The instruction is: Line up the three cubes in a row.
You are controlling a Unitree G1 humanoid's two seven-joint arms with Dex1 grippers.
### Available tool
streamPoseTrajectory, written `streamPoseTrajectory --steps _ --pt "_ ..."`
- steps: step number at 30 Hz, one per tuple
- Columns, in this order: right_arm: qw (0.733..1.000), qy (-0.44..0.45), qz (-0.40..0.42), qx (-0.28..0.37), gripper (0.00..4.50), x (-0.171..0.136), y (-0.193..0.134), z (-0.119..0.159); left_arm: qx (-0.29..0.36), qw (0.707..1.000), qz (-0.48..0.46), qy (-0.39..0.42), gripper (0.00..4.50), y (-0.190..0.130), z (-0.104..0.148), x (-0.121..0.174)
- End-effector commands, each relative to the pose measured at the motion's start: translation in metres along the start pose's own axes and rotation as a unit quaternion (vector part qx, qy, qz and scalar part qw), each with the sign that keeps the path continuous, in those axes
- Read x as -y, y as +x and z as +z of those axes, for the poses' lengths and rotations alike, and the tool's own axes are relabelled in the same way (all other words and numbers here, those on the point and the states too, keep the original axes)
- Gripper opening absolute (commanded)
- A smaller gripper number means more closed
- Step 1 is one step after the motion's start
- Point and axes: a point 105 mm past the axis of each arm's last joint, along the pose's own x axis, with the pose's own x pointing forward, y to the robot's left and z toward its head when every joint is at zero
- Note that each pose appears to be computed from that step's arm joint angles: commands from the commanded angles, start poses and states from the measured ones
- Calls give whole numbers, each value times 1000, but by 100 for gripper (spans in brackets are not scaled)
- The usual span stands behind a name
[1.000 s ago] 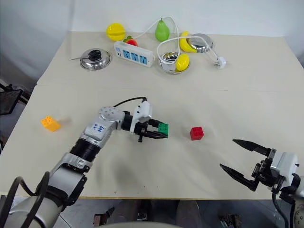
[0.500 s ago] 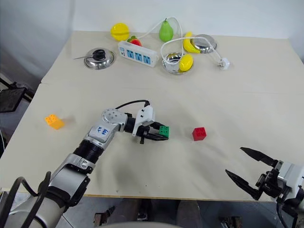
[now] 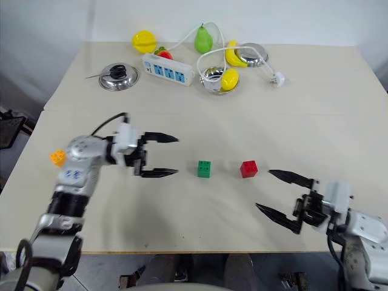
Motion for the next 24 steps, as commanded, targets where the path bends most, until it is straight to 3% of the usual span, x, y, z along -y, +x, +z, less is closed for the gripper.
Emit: streamPoseTrajectory --steps 1,4,7,10,14,19,24 --pt "998 -10 59 16 450 -7 18 10 22 993 116 15 448 -39 25 -4" --pt "996 -15 89 23 450 -6 34 12 -13 970 243 5 448 -90 15 13" --pt "994 -17 106 14 450 -3 45 7 -11 920 392 -22 448 -138 6 29" --pt "993 -17 114 19 450 -1 55 7 -43 863 500 -54 448 -183 -14 63" --pt "995 -21 93 35 450 6 63 13 -91 802 585 -82 448 -231 -33 105" --pt "995 -18 85 38 450 10 61 16 -87 764 633 -94 448 -247 -36 122" --pt "995 -15 97 29 450 10 59 11 -106 756 638 -97 448 -228 -49 104"
